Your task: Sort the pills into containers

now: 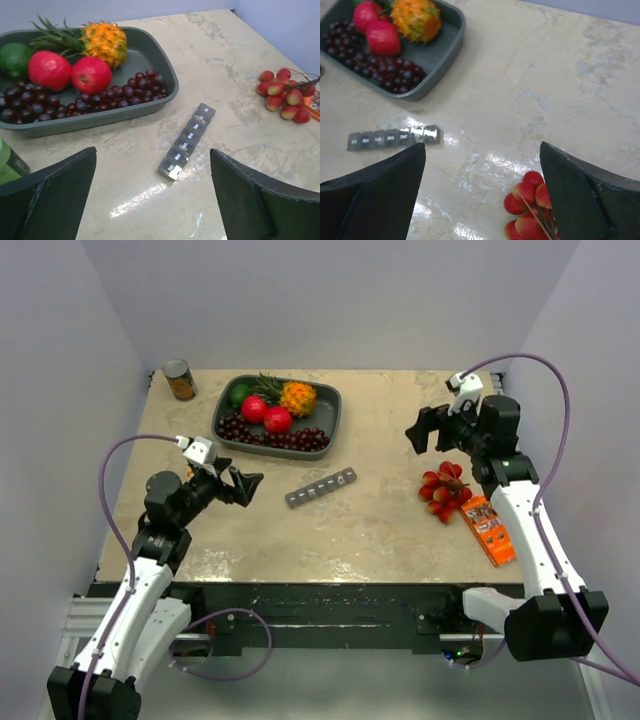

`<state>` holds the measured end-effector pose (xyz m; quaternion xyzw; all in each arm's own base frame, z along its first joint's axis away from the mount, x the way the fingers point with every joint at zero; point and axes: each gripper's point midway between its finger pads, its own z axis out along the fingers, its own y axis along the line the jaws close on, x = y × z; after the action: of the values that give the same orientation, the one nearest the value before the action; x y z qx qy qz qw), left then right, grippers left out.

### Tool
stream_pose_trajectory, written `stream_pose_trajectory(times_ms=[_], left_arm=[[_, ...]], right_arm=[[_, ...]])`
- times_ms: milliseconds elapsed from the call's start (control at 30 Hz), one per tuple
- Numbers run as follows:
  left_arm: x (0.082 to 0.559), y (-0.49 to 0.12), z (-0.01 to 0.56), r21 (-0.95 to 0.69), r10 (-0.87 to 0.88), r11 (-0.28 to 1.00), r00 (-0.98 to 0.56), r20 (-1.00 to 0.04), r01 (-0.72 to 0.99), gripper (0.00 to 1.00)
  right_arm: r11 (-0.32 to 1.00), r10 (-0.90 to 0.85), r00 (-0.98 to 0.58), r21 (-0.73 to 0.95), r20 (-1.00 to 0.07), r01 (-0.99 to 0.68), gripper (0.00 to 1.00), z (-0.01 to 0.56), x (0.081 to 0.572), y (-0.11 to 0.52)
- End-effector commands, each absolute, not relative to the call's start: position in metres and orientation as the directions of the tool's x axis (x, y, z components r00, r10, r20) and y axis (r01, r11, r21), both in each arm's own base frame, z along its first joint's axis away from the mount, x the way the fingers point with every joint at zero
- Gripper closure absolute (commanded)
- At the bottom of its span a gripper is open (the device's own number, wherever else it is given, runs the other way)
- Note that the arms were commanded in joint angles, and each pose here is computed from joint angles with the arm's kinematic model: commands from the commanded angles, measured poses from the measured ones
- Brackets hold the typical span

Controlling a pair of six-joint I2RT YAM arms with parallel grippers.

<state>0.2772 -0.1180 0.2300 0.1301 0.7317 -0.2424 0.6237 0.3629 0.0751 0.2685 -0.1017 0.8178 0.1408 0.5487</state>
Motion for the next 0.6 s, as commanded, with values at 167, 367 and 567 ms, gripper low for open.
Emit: stream_pose_trajectory(times_ms=[167, 367, 567], left_arm=[[0.274, -0.150, 0.228, -0.180, -0.064, 0.765, -0.205, -0.977, 0.618, 0.01], [0.272, -0.157, 0.216, -0.183, -0.032, 0.766, -0.247, -0.969, 0.616, 0.01], [0.280, -0.148, 0.213, -0.164, -0.015, 0.808, -0.259, -0.966, 0.565, 0.00]], right_arm=[[0.231, -0.302, -0.096, 0.025, -0.948, -0.973, 0.01, 0.245, 0.282, 0.187], [-0.142, -0.463, 0.183, -0.132, -0.867, -0.981, 0.01, 0.194, 0.249, 0.221], [-0.222, -0.566, 0.367, -0.292, -0.738, -0.930, 0.01, 0.163, 0.277, 0.238]])
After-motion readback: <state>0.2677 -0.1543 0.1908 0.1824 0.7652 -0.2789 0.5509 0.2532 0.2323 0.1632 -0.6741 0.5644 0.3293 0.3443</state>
